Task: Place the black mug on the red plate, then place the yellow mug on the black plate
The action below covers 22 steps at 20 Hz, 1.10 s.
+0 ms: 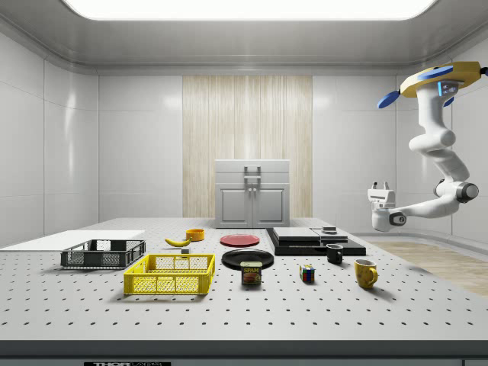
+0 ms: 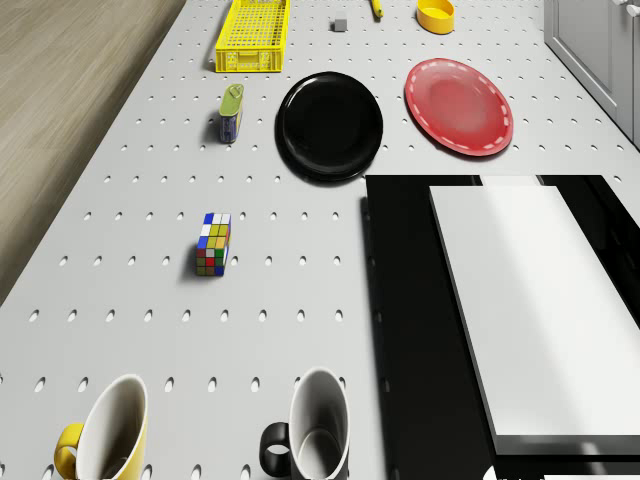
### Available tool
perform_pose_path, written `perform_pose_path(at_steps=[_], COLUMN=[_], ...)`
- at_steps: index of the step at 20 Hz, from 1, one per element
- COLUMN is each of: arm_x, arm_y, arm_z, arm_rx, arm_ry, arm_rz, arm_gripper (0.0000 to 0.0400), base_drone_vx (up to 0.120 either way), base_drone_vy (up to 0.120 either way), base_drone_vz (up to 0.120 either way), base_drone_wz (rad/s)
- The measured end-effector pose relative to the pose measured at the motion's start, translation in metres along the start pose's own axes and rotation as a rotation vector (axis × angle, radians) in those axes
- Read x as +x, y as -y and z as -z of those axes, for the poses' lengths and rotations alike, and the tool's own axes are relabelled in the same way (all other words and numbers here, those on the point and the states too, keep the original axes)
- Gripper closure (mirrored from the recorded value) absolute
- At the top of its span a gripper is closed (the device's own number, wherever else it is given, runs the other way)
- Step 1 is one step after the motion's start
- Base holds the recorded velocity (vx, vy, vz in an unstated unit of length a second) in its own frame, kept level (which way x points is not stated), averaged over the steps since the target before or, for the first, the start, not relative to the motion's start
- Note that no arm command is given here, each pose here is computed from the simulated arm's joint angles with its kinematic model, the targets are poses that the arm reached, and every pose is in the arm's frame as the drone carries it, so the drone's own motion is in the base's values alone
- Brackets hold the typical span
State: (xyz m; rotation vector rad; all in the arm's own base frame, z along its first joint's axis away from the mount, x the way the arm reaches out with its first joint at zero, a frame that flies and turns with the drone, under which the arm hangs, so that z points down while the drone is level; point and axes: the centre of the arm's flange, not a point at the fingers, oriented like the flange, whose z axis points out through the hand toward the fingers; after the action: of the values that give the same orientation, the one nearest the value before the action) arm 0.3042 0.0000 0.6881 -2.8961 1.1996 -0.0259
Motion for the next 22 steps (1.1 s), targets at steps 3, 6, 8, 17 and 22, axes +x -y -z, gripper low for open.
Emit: perform_pose_path(at_steps=[3,6,8,17,22], arm_x=[0.0,-0.0001,-0.0002,-0.0007,-0.0012], arm_y=[0.0,-0.0001,-0.0001,-0.0005,-0.0006], arm_z=[0.0017,0.0025,0.0028,0.0032,0.0033], arm_rx=[0.002,0.003,0.004,0.008,0.009], arm_ry=[-0.002,-0.003,-0.005,-0.01,-0.015], arm_rz=[0.0,0.0,0.0,0.0,0.0], arm_gripper=[0.0,0.0,0.0,0.0,0.0], base_drone_vx=[0.12,0.107,0.0,0.062,0.12], base_drone_vy=[0.0,0.0,0.0,0.0,0.0], base_drone_vz=[0.0,0.0,-0.08,-0.049,0.0], base_drone_wz=[0.0,0.0,0.0,0.0,0.0])
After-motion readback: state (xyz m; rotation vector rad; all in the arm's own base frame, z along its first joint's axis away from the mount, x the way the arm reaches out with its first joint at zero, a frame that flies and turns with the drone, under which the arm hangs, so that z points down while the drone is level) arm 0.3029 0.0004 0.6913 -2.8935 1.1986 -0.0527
